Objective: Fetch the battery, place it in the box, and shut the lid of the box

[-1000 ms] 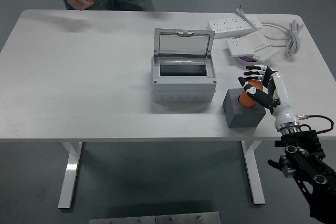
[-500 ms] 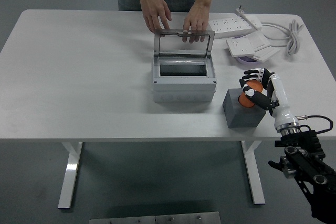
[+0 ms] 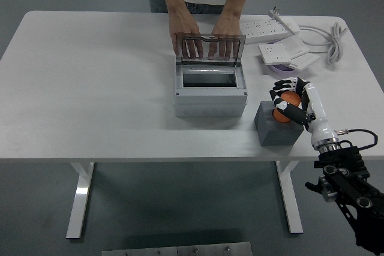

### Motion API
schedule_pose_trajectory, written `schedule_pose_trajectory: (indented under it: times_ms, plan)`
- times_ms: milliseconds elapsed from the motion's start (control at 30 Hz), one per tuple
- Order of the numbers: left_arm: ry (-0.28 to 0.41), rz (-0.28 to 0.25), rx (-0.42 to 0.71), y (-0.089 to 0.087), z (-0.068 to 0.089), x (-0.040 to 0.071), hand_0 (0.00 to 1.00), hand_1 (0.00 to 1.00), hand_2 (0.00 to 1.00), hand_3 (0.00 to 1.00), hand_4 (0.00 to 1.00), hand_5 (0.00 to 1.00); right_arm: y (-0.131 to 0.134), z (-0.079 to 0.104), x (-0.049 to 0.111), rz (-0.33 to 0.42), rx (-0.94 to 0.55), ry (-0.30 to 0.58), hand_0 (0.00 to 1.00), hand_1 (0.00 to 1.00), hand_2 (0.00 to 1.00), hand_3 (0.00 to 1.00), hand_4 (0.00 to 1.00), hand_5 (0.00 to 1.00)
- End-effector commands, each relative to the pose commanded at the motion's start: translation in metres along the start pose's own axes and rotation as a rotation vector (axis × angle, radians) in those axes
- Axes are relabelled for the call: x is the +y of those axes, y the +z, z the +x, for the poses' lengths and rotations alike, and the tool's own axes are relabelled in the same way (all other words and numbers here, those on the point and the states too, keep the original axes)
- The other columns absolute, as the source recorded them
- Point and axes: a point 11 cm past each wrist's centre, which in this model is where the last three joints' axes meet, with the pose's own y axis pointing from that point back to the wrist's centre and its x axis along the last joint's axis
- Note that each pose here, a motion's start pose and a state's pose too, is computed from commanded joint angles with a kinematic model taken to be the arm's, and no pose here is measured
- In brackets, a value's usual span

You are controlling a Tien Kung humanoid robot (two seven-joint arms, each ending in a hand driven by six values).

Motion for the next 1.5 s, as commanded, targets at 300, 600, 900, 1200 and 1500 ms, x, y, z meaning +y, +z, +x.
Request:
schedule_pose_trajectory:
  times_ms: [300,600,900,1200,1500]
  plan:
    - [0.0,-0.005,-0.002,0.002,0.001,0.001,0.632,0.698,0.573,0.541,0.5,0.002,0.004,-0.002,0.0,-0.023,0.001,-0.027,0.525,0.486,0.518,0.528,0.698,0.121]
    - [0.004,-0.007,0.001,0.002,0.003,0.001,0.632,0.698,0.573,0.541,0.5,0.002,0.007,-0.002,0.001,-0.033,0.009,-0.028,0.515,0.497,0.528,0.55,0.785,0.097]
    - [0.005,-0.01,-0.003,0.002,0.003,0.001,0.632,0.698,0.573,0.541,0.5,0.002,0.009,-0.001,0.002,-0.038,0.014,-0.019,0.509,0.499,0.535,0.556,0.723,0.065]
    - [0.006,-0.008,-0.004,0.001,0.003,0.0,0.632,0.698,0.573,0.541,0.5,0.002,0.01,0.0,0.004,-0.04,0.018,-0.009,0.41,0.459,0.509,0.541,0.688,0.157]
    - [0.007,-0.008,-0.003,0.002,0.004,0.001,0.632,0.698,0.573,0.541,0.5,0.002,0.012,0.0,0.005,-0.049,0.013,-0.004,0.346,0.365,0.413,0.442,0.515,0.167]
